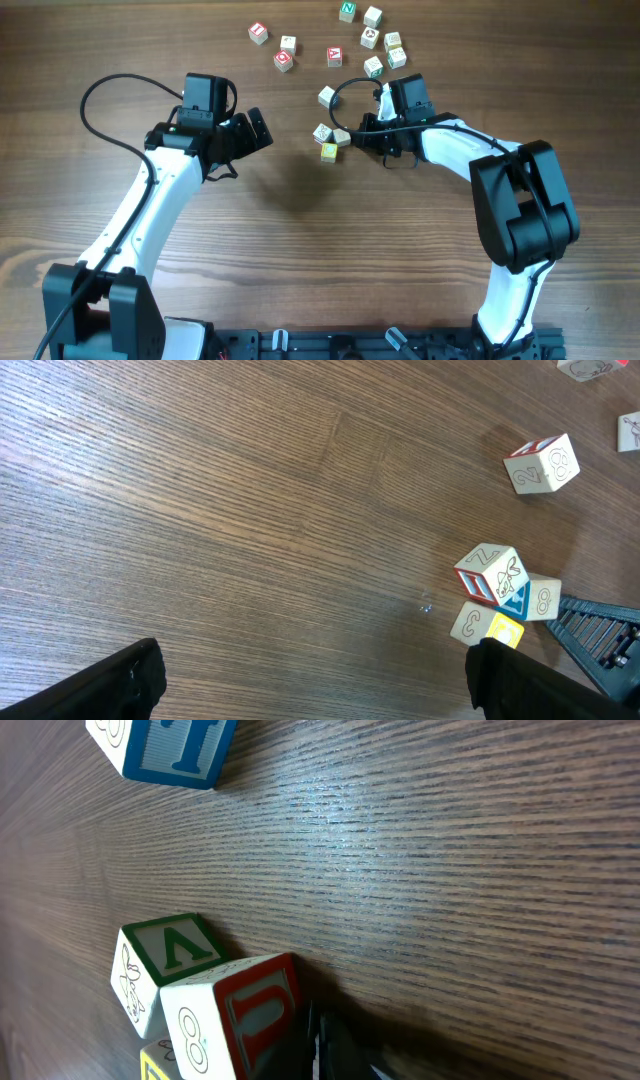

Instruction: Form a circle

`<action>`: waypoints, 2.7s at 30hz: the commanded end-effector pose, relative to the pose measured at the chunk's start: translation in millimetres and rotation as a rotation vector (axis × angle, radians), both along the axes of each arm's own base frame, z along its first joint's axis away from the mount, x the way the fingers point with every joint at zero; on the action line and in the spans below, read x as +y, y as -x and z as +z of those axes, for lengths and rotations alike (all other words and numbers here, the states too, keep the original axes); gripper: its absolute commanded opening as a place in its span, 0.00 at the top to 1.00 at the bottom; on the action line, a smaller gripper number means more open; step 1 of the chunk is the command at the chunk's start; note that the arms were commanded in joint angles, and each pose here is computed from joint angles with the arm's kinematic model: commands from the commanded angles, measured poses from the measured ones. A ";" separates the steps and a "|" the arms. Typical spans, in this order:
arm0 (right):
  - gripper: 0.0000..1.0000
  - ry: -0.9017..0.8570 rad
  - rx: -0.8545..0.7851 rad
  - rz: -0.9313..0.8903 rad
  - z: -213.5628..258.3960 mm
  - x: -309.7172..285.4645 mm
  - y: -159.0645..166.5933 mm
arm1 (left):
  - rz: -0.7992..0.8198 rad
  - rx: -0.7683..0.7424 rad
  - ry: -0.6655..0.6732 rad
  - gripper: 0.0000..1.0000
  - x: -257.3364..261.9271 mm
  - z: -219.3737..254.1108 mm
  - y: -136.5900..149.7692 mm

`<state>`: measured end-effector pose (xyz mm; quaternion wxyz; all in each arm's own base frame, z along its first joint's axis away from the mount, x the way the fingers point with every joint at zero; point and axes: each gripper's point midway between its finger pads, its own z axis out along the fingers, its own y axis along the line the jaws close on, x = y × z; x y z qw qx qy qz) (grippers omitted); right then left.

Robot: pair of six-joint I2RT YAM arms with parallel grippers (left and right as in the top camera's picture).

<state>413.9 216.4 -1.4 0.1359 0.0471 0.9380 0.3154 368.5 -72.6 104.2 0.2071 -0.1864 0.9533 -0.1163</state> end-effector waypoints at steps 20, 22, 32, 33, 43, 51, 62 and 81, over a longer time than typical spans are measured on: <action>0.95 0.016 0.041 0.027 -17.2 0.8 10.6 | -0.010 -0.004 -0.017 0.00 2.8 -0.2 -0.1; 0.95 0.037 0.047 0.016 -20.0 -2.8 11.1 | -0.010 -0.004 -0.017 0.00 2.8 -0.1 -0.2; 0.95 0.235 0.230 -0.173 -31.0 -54.2 36.8 | -0.010 -0.004 -0.017 0.00 2.8 -0.1 -0.2; 0.95 0.250 0.251 -0.172 -31.2 -55.2 42.8 | -0.010 -0.004 -0.017 0.00 2.8 -0.2 -0.1; 0.95 0.332 0.235 -0.145 -34.6 -5.2 69.1 | -0.010 -0.004 -0.017 0.00 2.8 -0.2 -0.1; 0.95 0.297 0.190 -0.172 -30.5 11.0 61.0 | -0.010 -0.004 -0.017 0.00 2.8 -0.1 -0.2; 0.95 0.291 0.169 -0.161 -29.0 17.3 59.6 | -0.010 -0.004 -0.017 0.00 2.8 -0.2 -0.1; 0.95 0.291 0.220 -0.101 -30.9 31.8 82.5 | -0.010 -0.004 -0.017 0.00 2.8 -0.2 -0.1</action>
